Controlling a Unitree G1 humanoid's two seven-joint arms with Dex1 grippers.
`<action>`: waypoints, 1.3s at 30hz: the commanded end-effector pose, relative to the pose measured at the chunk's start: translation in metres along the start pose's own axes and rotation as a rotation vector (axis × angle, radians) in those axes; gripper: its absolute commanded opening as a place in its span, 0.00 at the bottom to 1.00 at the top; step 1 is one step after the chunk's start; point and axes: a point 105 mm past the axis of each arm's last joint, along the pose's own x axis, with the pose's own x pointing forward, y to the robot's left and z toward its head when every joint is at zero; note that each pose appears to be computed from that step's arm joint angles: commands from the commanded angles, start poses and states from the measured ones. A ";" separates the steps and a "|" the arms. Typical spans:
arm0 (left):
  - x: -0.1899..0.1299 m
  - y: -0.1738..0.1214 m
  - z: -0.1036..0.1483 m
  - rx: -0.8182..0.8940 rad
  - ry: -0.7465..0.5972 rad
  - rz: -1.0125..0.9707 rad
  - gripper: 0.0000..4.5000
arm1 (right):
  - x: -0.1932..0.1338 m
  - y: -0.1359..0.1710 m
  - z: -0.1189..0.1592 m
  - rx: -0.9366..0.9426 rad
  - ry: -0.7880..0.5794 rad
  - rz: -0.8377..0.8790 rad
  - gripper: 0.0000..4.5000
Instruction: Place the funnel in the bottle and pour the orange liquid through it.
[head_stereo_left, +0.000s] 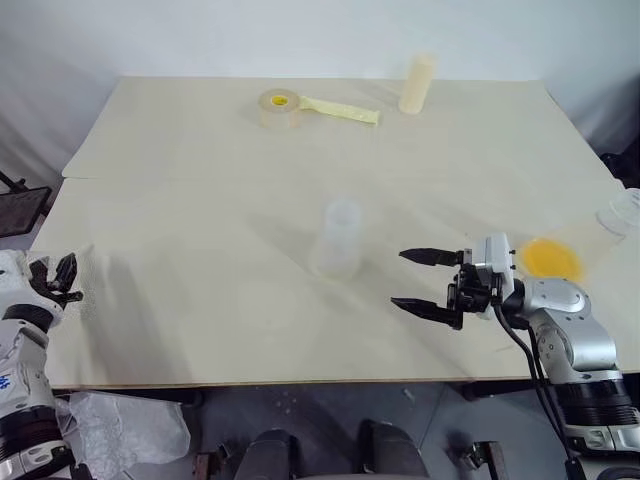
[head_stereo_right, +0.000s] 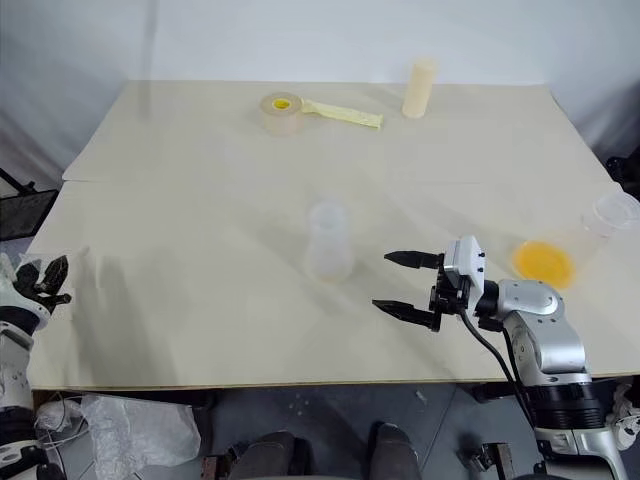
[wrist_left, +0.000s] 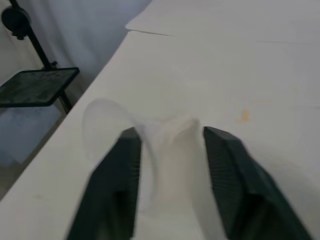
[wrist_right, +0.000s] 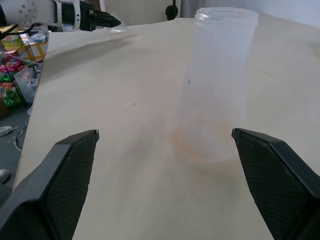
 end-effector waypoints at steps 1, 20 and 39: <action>-0.008 0.005 0.024 0.031 -0.032 -0.015 0.14 | -0.004 -0.001 0.010 -0.046 -0.015 -0.026 1.00; 0.001 -0.171 0.144 0.342 -0.329 -0.916 0.01 | -0.014 -0.014 0.029 -0.100 -0.033 -0.093 1.00; -0.014 -0.299 0.190 0.597 -0.383 -1.645 0.01 | -0.005 0.002 0.037 -0.114 -0.074 -0.165 1.00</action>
